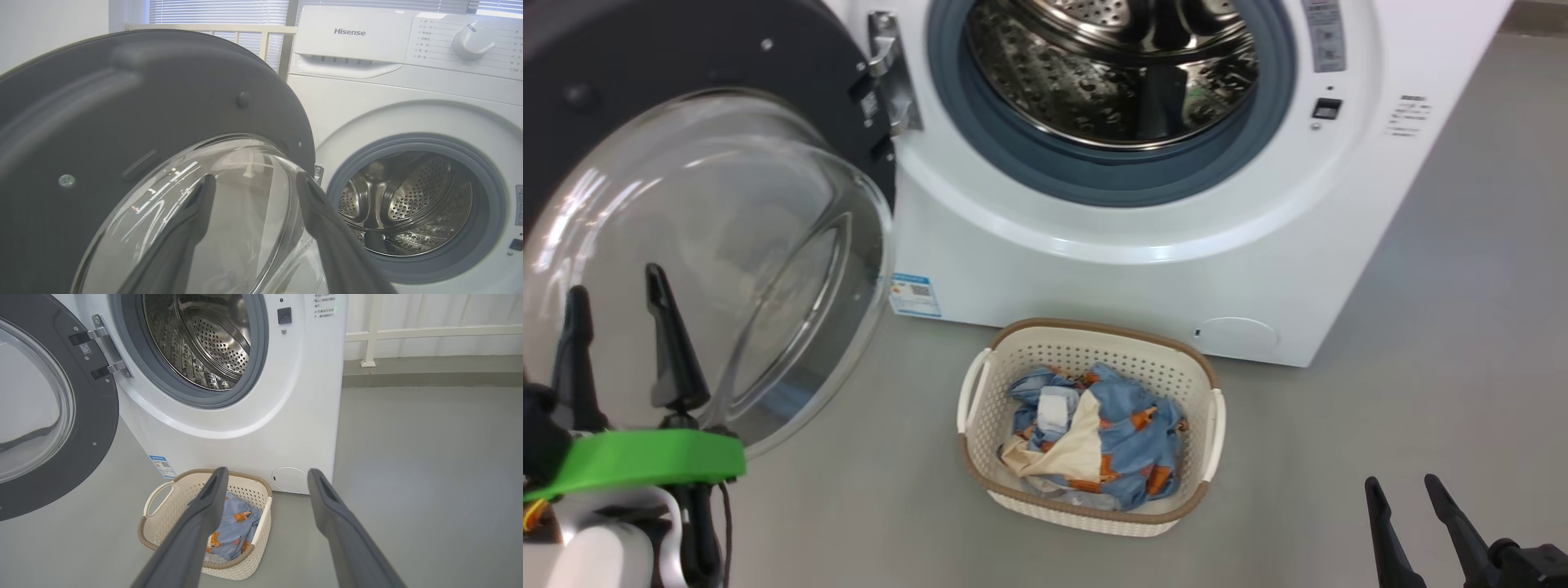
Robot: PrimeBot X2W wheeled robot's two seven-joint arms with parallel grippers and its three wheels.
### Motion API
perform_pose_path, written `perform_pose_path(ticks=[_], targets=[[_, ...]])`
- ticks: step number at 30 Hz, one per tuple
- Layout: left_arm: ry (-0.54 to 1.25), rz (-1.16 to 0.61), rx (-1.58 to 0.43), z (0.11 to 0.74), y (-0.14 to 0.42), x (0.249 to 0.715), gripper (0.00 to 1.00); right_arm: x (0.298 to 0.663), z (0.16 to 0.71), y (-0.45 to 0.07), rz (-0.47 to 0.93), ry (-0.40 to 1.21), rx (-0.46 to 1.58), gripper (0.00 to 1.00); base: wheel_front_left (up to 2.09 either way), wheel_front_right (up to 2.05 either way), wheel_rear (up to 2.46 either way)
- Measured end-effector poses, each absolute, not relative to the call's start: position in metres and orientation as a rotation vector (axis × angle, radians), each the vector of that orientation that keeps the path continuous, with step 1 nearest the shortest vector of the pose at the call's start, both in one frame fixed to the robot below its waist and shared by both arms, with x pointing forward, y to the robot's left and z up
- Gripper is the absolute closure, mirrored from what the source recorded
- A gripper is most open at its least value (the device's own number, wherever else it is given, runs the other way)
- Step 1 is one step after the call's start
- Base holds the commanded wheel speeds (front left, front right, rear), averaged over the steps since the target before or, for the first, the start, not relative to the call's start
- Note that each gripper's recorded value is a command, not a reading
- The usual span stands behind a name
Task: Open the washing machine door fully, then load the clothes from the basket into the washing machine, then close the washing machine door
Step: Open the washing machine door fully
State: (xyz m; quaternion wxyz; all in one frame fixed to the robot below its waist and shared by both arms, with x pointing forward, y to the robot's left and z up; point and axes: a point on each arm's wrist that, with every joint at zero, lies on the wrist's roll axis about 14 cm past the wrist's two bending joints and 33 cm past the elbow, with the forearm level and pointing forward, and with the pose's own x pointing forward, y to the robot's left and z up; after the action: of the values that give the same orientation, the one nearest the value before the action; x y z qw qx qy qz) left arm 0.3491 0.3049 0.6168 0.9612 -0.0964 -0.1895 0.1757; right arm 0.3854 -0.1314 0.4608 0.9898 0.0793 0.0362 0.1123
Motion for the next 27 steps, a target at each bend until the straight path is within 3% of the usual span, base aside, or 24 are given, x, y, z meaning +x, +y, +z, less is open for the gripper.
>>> perform_pose_path(ticks=[11,27], targets=[[-0.353,0.182,-0.230,0.611,0.246,0.361,0.00,0.367,0.477,-0.165,0.127,0.020,0.157,0.00,0.00,0.00,0.00],[-0.155,-0.077,-0.264,0.542,0.170,0.369,0.00,0.325,0.491,-0.217,-0.039,-0.032,0.142,0.00,0.00,0.00,0.00]])
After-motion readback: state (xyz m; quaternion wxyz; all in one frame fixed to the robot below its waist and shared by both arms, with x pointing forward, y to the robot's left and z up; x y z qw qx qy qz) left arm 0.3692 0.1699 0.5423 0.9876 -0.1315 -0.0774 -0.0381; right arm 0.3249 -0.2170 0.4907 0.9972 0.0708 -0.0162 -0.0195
